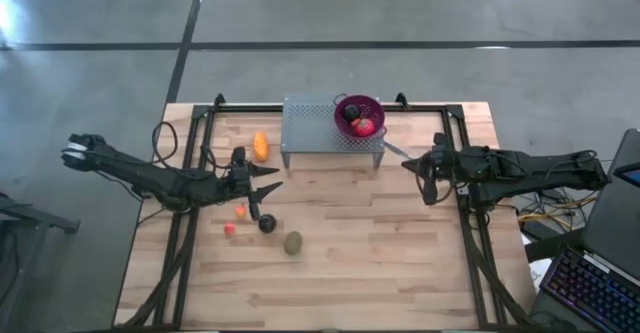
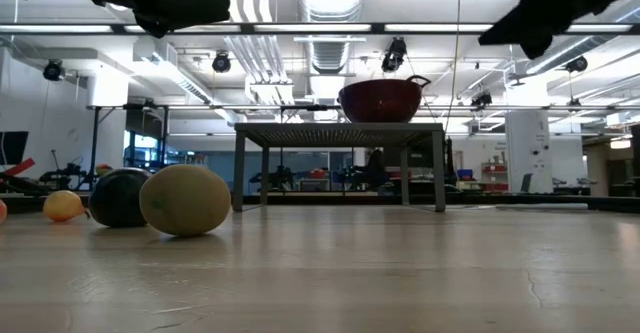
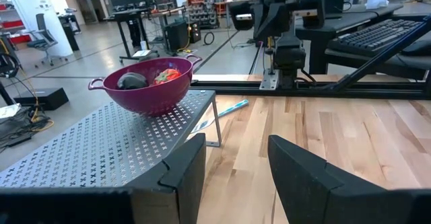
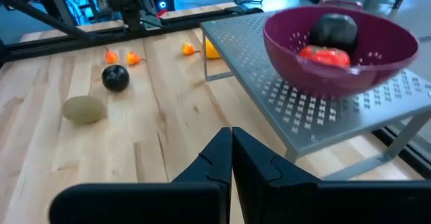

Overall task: Pick & Place Fruit
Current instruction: Put the pear into the purple strainer bowl on the shelf

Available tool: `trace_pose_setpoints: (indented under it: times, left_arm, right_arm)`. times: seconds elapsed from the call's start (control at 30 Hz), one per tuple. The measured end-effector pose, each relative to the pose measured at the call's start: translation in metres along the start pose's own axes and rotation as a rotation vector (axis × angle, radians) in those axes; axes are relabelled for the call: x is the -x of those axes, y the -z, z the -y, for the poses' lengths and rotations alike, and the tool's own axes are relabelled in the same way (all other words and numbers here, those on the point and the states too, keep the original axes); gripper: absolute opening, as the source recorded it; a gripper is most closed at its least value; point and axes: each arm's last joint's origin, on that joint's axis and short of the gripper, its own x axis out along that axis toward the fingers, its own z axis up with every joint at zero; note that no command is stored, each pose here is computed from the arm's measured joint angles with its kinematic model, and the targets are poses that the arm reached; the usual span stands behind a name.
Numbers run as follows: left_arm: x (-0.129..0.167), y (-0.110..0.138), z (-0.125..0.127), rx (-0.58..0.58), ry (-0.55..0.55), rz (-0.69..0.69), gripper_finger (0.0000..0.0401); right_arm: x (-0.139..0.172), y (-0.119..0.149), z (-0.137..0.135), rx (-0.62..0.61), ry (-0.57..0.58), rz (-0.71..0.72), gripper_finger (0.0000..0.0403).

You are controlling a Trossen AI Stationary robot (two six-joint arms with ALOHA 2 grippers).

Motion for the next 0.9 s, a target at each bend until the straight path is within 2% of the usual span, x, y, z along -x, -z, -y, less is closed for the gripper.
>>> trace_pose_setpoints:
  times: [0.4, 0.9]
  left_arm:
    - [0.000, 0.000, 0.000, -0.001, 0.000, -0.001, 0.0168]
    - [0.000, 0.000, 0.000, -0.001, 0.000, -0.001, 0.0168]
  right_arm:
    - [-0.001, 0.045, 0.009, -0.019, -0.025, 0.136, 0.0008]
    - [0.010, 0.071, 0.019, -0.007, -0.019, 0.276, 0.0008]
